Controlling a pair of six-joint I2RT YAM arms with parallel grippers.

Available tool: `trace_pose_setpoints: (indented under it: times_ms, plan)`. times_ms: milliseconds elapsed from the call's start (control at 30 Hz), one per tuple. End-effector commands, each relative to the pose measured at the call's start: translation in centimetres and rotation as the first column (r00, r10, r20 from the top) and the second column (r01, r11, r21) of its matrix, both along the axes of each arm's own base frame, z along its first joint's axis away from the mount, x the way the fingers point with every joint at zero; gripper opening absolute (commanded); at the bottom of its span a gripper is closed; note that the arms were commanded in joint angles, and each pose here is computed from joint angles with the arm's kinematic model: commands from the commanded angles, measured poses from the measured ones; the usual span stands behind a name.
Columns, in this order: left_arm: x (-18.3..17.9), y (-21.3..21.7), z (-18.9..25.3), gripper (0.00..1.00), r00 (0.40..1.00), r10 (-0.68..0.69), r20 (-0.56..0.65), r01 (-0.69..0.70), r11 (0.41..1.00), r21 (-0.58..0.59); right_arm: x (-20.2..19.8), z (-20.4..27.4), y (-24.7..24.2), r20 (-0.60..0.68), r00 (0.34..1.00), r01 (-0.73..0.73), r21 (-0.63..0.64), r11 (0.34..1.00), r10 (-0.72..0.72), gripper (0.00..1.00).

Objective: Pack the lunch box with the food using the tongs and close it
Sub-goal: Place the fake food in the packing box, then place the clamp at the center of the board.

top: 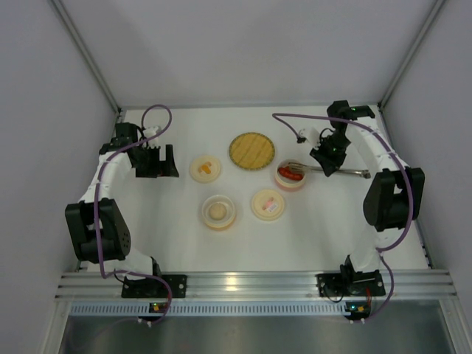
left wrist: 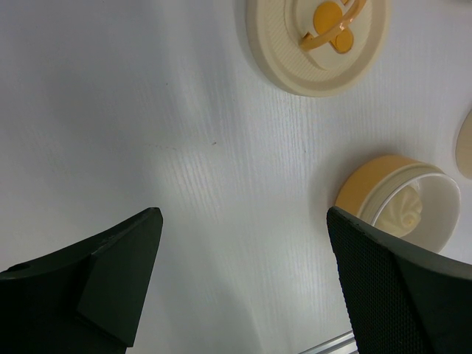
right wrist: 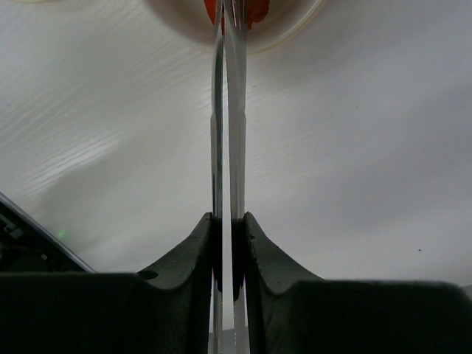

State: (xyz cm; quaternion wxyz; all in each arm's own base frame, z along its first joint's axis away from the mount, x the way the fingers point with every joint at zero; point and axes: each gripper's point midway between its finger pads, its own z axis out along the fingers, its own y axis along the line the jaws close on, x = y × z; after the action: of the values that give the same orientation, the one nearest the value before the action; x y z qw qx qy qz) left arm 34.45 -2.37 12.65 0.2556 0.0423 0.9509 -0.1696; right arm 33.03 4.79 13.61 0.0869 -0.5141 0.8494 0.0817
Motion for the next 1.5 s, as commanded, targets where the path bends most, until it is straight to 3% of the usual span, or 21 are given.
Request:
trace_pose_setpoints:
  times_ms: [0,333,533,733,1033,1167,1467]
  plan:
    - [0.8,0.0,0.4,0.98,0.999,-0.007,0.037,0.007,1.000,-0.006,0.7,0.5,-0.1,0.013,1.000,0.028,0.015,0.999,-0.029,0.17]
    - [0.7,-0.1,0.6,0.98,0.999,-0.009,0.040,0.009,1.000,-0.008,1.5,2.3,0.0,0.072,0.997,0.039,0.024,0.999,-0.041,0.44]
    - [0.7,0.0,1.3,0.98,0.999,-0.009,0.053,0.009,1.000,-0.004,2.3,6.0,0.8,0.161,0.985,0.051,0.084,0.995,-0.064,0.43]
    - [0.8,0.1,2.0,0.98,0.997,-0.015,0.073,0.014,1.000,0.009,3.4,10.2,0.7,0.254,0.948,0.140,0.211,0.967,-0.192,0.41]
    - [1.2,0.1,2.6,0.98,0.996,-0.007,0.087,0.007,1.000,0.005,6.0,7.6,-7.4,0.189,0.807,0.485,0.329,0.810,-0.560,0.41]
    - [1.6,-0.3,3.1,0.98,0.996,-0.005,0.090,0.008,1.000,-0.025,7.1,5.6,-11.2,0.181,0.688,0.626,0.343,0.701,-0.703,0.41]
    - [2.0,-0.2,2.6,0.98,0.997,0.007,0.077,-0.005,1.000,-0.027,9.6,-1.5,-13.3,0.166,0.573,0.735,0.329,0.593,-0.803,0.41]
